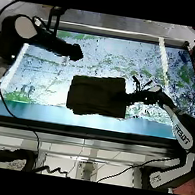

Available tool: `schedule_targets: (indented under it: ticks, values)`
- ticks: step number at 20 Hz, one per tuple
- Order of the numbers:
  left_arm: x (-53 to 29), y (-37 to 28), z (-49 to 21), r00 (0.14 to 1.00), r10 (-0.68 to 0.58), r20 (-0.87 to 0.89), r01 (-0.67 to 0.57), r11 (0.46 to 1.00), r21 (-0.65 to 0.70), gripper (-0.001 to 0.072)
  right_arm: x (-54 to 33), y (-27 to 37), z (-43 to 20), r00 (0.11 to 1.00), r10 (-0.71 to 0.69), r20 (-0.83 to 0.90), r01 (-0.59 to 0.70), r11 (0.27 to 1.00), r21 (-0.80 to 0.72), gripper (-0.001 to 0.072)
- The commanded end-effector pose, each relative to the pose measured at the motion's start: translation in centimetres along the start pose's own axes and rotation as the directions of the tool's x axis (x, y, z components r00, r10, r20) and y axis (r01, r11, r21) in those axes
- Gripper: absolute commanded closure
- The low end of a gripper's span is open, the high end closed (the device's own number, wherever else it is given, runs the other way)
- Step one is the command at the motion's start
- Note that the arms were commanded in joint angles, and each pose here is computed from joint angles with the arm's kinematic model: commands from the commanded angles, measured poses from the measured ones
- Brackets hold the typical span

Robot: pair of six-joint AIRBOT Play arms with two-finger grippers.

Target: Fold the clothes and pants, and hang the long-sleeved shirts on hangers.

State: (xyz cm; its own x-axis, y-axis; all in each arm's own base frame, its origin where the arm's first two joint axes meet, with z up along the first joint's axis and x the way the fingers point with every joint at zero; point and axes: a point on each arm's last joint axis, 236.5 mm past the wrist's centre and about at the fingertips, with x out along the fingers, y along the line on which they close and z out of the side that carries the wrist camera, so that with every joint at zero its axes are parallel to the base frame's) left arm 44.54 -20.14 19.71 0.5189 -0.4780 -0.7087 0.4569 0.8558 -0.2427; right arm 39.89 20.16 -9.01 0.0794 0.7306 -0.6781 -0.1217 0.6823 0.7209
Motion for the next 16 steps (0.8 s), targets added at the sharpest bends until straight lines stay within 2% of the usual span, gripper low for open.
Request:
schedule_targets:
  ticks: [1,4,5,6,7,8,12,16]
  values:
    - [-1.3,-0.1,-0.1,1.0,0.009,0.001,-0.009,1.0,0.012,0.0168,2.7,1.7,0.7,0.999,-0.018,0.047,0.016,0.999,0.038,0.004]
    - [-1.3,0.0,-0.2,1.0,0.014,0.0,-0.014,1.0,0.014,0.0167,5.0,3.1,0.9,0.995,-0.051,0.081,0.049,0.999,0.022,0.005]
    - [-1.3,0.5,-0.2,0.999,0.037,-0.003,-0.037,0.999,0.021,0.0168,5.6,3.6,0.9,0.994,-0.06,0.092,0.059,0.998,0.013,0.0132]
    - [-1.3,1.1,-0.3,0.998,0.063,-0.005,-0.063,0.998,0.03,0.0168,6.2,4.1,0.9,0.993,-0.067,0.101,0.068,0.998,-0.003,0.0296]
    - [-1.4,1.8,-0.4,0.996,0.093,-0.009,-0.093,0.995,0.04,0.0168,6.7,4.5,1.0,0.991,-0.073,0.113,0.075,0.997,-0.016,0.0532]
    - [-1.7,2.5,-0.6,0.992,0.126,-0.018,-0.125,0.991,0.05,0.0168,6.9,4.8,1.2,0.989,-0.076,0.126,0.08,0.996,-0.027,0.0671]
    - [-5.1,5.6,-1.7,0.955,0.294,-0.047,-0.288,0.951,0.109,0.0168,4.1,7.7,5.1,0.974,-0.039,0.225,0.059,0.994,-0.087,0.0683]
    - [-10.3,6.3,-2.0,0.922,0.386,-0.008,-0.382,0.915,0.13,0.0169,-6.0,11.7,10.1,0.911,0.022,0.413,0.047,0.986,-0.157,0.0683]
